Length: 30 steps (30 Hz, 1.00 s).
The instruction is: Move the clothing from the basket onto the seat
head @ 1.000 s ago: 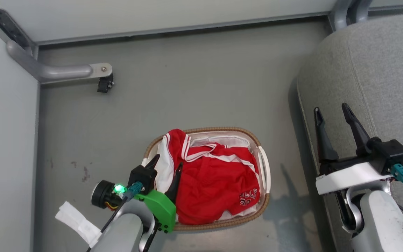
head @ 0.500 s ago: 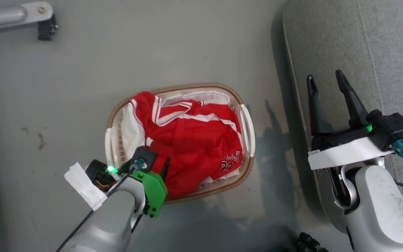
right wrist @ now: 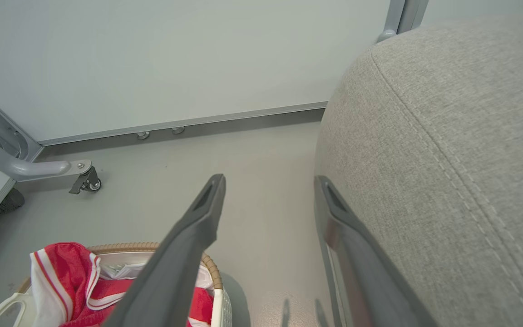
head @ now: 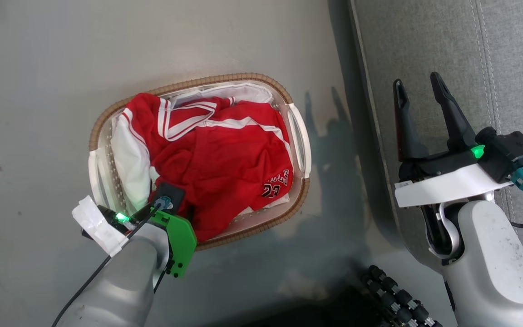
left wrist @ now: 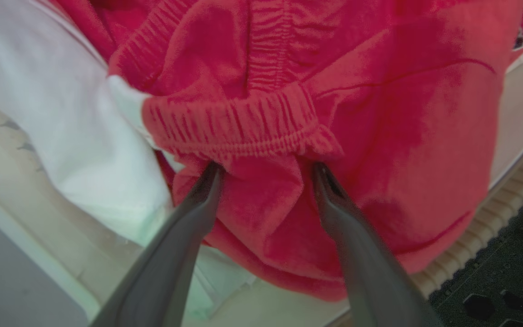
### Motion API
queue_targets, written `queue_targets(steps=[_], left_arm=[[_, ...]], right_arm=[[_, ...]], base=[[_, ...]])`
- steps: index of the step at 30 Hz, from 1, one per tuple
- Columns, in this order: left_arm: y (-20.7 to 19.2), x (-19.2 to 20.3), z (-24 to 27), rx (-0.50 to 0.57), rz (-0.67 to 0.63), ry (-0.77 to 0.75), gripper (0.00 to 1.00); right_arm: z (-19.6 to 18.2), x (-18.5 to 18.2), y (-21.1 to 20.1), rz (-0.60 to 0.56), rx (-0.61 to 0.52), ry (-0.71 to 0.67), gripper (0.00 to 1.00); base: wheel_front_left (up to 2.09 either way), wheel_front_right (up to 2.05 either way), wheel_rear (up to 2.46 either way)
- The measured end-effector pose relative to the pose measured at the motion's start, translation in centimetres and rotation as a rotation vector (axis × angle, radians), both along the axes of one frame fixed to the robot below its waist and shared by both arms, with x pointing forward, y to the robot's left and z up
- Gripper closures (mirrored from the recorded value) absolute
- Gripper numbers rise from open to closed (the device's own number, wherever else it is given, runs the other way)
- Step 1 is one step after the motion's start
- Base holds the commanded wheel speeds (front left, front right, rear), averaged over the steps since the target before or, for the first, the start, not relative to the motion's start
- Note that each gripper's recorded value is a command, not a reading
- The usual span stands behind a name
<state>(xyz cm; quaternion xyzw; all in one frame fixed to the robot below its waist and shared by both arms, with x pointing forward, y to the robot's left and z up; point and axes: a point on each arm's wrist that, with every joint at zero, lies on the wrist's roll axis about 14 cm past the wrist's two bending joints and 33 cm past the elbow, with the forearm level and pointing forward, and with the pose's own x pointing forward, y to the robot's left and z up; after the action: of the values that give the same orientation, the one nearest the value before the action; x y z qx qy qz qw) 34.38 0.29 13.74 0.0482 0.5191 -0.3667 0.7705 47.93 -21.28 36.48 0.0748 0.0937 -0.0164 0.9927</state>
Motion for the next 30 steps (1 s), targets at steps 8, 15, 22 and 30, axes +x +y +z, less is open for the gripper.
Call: queue_targets(steps=[8,15,22,30], left_arm=[[0.2,-1.4,-1.8,0.036,-0.025,0.079,0.87],[-0.1,-1.5,-1.9,0.025,-0.034,0.075,1.0],[-1.5,-0.2,0.0,-0.04,-0.043,-0.004,1.0],[-2.9,1.6,3.9,-0.125,-0.034,-0.134,1.0]], right_arm=[[-1.3,-0.1,-0.4,-0.008,-0.002,0.03,0.0],[-1.3,-0.1,-0.4,-0.01,0.001,0.032,0.0],[-0.5,-0.2,-0.4,-0.01,0.005,0.019,0.0],[1.4,-1.1,0.1,0.001,-0.007,-0.008,0.0]], base=[[0.0,0.0,0.0],[0.0,0.0,0.0],[0.0,0.0,0.0],[0.0,0.0,0.0]])
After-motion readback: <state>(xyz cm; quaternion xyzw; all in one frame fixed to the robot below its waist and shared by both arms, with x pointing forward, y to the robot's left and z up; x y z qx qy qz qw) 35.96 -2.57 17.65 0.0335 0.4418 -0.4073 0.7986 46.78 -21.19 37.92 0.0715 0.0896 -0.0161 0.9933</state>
